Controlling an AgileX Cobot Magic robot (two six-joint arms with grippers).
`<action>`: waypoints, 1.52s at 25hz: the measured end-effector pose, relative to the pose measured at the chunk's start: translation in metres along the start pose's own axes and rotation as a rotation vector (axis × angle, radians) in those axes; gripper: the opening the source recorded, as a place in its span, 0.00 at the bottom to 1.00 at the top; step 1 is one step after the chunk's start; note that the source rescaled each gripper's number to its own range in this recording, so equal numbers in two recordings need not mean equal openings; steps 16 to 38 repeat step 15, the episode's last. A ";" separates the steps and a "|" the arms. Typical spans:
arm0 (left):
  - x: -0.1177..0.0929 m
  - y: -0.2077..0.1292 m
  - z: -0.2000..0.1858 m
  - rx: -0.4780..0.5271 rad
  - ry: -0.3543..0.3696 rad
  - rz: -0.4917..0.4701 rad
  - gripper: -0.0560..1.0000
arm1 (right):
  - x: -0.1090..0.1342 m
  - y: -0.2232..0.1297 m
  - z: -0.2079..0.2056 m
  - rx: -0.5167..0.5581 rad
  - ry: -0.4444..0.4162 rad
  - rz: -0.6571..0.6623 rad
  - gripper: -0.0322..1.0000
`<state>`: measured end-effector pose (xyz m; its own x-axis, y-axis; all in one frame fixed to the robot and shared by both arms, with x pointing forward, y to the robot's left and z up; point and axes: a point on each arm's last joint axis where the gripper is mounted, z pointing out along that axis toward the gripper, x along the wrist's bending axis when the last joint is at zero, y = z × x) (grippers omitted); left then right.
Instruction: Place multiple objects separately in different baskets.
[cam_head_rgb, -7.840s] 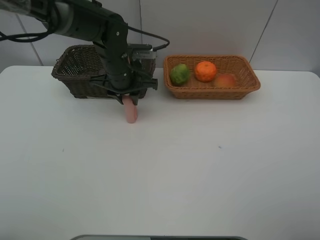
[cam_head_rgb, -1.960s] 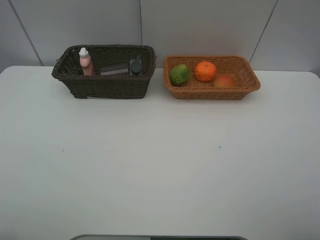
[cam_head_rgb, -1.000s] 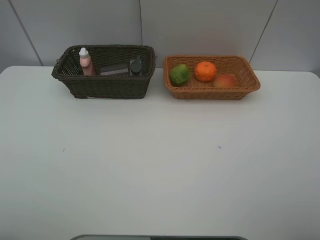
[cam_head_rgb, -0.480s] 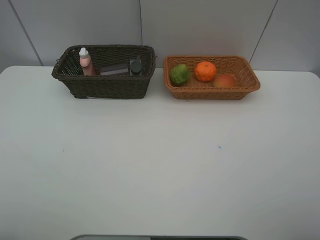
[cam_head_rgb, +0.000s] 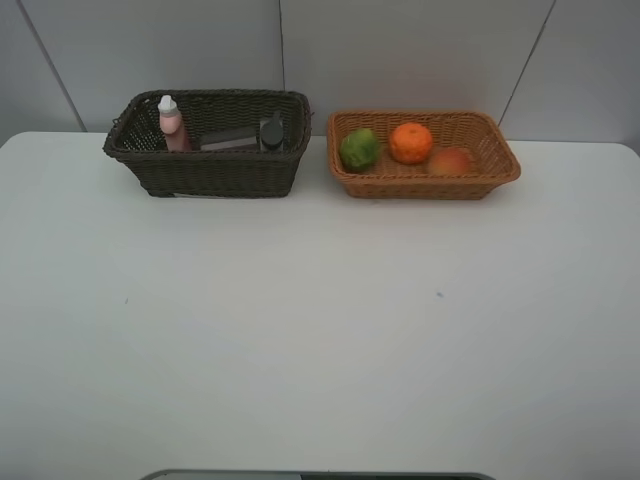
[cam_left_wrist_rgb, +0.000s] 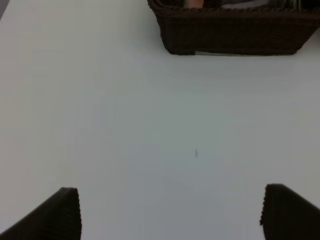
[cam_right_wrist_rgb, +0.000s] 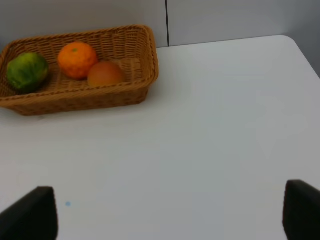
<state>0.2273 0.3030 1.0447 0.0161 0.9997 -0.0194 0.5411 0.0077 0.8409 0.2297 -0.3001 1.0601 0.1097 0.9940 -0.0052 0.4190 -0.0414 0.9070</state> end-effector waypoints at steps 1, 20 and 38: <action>0.000 0.000 0.000 0.000 0.000 0.000 0.93 | 0.000 0.000 0.000 0.000 0.000 0.000 1.00; 0.000 0.000 0.000 -0.001 -0.001 0.000 0.93 | 0.000 0.000 0.000 0.000 0.000 0.000 1.00; 0.000 0.000 0.000 -0.001 -0.001 0.000 0.93 | 0.000 0.000 0.000 0.000 0.000 0.000 1.00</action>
